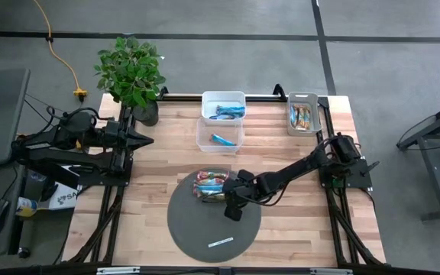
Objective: Pick and place Granola Bars by type
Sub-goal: Put the yellow granola bar into the gray bin
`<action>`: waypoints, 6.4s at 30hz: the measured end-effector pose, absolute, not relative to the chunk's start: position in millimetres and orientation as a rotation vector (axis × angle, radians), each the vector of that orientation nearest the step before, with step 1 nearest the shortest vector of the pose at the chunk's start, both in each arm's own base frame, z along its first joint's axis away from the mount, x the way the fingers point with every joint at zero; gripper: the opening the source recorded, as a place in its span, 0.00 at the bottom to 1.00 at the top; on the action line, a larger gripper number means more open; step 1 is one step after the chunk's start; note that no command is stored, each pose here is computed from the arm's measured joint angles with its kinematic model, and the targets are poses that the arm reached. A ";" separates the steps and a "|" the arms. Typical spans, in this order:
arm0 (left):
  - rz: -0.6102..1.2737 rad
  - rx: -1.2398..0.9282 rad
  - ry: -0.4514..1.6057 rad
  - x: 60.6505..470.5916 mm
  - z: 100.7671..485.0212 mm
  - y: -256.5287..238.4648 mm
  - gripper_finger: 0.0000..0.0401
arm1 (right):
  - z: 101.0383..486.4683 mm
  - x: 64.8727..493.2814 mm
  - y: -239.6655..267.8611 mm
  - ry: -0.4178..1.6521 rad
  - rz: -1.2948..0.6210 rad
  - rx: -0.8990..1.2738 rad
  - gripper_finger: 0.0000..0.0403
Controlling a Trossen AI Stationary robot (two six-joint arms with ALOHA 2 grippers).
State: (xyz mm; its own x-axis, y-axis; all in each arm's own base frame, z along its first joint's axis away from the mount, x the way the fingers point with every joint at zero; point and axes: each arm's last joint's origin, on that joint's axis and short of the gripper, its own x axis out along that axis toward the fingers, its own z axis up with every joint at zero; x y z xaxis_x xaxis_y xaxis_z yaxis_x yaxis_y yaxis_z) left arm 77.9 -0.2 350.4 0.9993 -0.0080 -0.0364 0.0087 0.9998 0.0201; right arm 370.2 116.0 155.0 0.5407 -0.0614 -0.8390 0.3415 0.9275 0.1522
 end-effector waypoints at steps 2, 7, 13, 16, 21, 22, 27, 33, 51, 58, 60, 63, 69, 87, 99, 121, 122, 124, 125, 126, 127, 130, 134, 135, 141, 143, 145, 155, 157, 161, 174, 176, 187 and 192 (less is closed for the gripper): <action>-0.008 0.020 0.037 78.0 350.3 -0.2 0.00 | 153.0 370.2 115.6 0.960 -0.241 0.322 0.48; -0.008 0.020 0.036 77.9 350.4 -0.2 0.00 | 149.1 369.4 115.6 0.937 -0.233 0.331 0.48; -0.008 0.020 0.037 78.0 350.3 -0.2 0.00 | 150.2 371.0 116.1 0.919 -0.226 0.334 0.47; -0.008 0.020 0.037 77.9 350.3 -0.2 0.00 | 151.1 372.2 116.3 0.903 -0.224 0.338 0.47; -0.008 0.020 0.037 78.0 350.3 -0.2 0.00 | 151.4 372.5 116.0 0.893 -0.233 0.330 0.47; -0.008 0.021 0.036 77.9 350.3 -0.2 0.00 | 151.4 372.5 116.1 0.893 -0.233 0.330 0.47; -0.008 0.020 0.037 78.0 350.3 -0.2 0.00 | 151.6 372.6 116.0 0.893 -0.231 0.326 0.47; -0.008 0.021 0.037 78.0 350.4 -0.2 0.00 | 147.9 374.3 115.2 0.895 -0.226 0.307 0.47; -0.008 0.021 0.036 77.9 350.4 -0.2 0.00 | 146.3 381.0 106.4 0.886 -0.184 0.309 0.47; -0.008 0.021 0.036 78.0 350.4 -0.2 0.00 | 133.5 383.6 108.7 0.920 -0.143 0.319 0.47; -0.008 0.021 0.037 77.9 350.3 -0.2 0.00 | 132.8 383.9 108.8 0.919 -0.144 0.323 0.47; -0.008 0.020 0.037 77.9 350.3 -0.2 0.00 | 132.9 383.9 108.7 0.918 -0.146 0.322 0.47; -0.008 0.020 0.037 78.0 350.3 -0.2 0.00 | 132.8 383.8 109.1 0.924 -0.129 0.315 0.44; -0.008 0.020 0.036 77.9 350.3 -0.2 0.00 | 132.9 383.8 110.7 0.938 -0.094 0.356 0.16; -0.008 0.021 0.037 78.0 350.3 -0.2 0.00 | 137.6 388.9 113.8 0.890 -0.035 0.431 0.13; -0.008 0.021 0.037 78.0 350.3 -0.2 0.00 | 219.0 426.6 136.4 0.747 0.427 0.567 0.13; -0.008 0.020 0.036 77.9 350.4 -0.2 0.00 | 227.7 429.3 137.5 0.733 0.441 0.556 0.13; -0.008 0.020 0.037 78.0 350.3 -0.2 0.00 | 247.3 434.4 139.0 0.702 0.460 0.525 0.13; -0.008 0.020 0.037 78.0 350.3 -0.2 0.00 | 258.3 436.7 139.6 0.683 0.470 0.505 0.13; -0.008 0.020 0.037 78.0 350.4 -0.2 0.00 | 269.9 438.8 140.2 0.660 0.480 0.484 0.13; -0.008 0.021 0.037 78.0 350.3 -0.2 0.00 | 281.6 440.5 140.4 0.638 0.483 0.462 0.13; -0.008 0.021 0.037 78.0 350.3 -0.2 0.00 | 315.8 442.4 139.7 0.586 0.465 0.384 0.13; -0.008 0.021 0.037 78.0 350.3 -0.2 0.00 | 362.7 440.4 136.6 0.483 0.420 0.275 0.13; -0.008 0.020 0.037 78.0 350.3 -0.2 0.00 | 373.1 439.2 135.7 0.458 0.410 0.252 0.13; -0.008 0.021 0.037 78.0 350.3 -0.2 0.00 | 430.1 425.4 134.8 0.306 0.334 0.138 0.13; -0.008 0.020 0.037 78.0 350.3 -0.2 0.00 | 445.1 418.4 136.8 0.269 0.301 0.090 0.13; -0.008 0.020 0.036 77.9 350.3 -0.2 0.00 | 457.2 411.4 137.9 0.245 0.234 0.045 0.13; -0.008 0.021 0.037 78.0 350.4 -0.2 0.00 | 476.3 381.5 132.5 0.241 -0.244 -0.120 0.13; -0.008 0.021 0.037 78.0 350.2 -0.2 0.00 | 477.1 377.2 130.8 0.254 -0.342 -0.150 0.13; -0.008 0.020 0.036 77.9 350.4 -0.2 0.00 | 480.2 368.7 123.7 0.264 -0.550 -0.207 0.13; -0.008 0.020 0.037 78.0 350.3 -0.2 0.00 | 475.3 327.4 73.8 0.306 -1.021 -0.127 0.13; -0.008 0.020 0.037 78.0 350.3 -0.2 0.00 | 469.7 322.1 58.8 0.353 -1.037 -0.059 0.13; -0.008 0.020 0.037 78.0 350.3 -0.2 0.00 | 428.7 313.4 -26.8 0.693 -1.141 0.200 0.13; -0.008 0.021 0.036 77.9 350.4 -0.2 0.00 | 389.6 305.6 -64.9 0.889 -1.221 0.287 0.13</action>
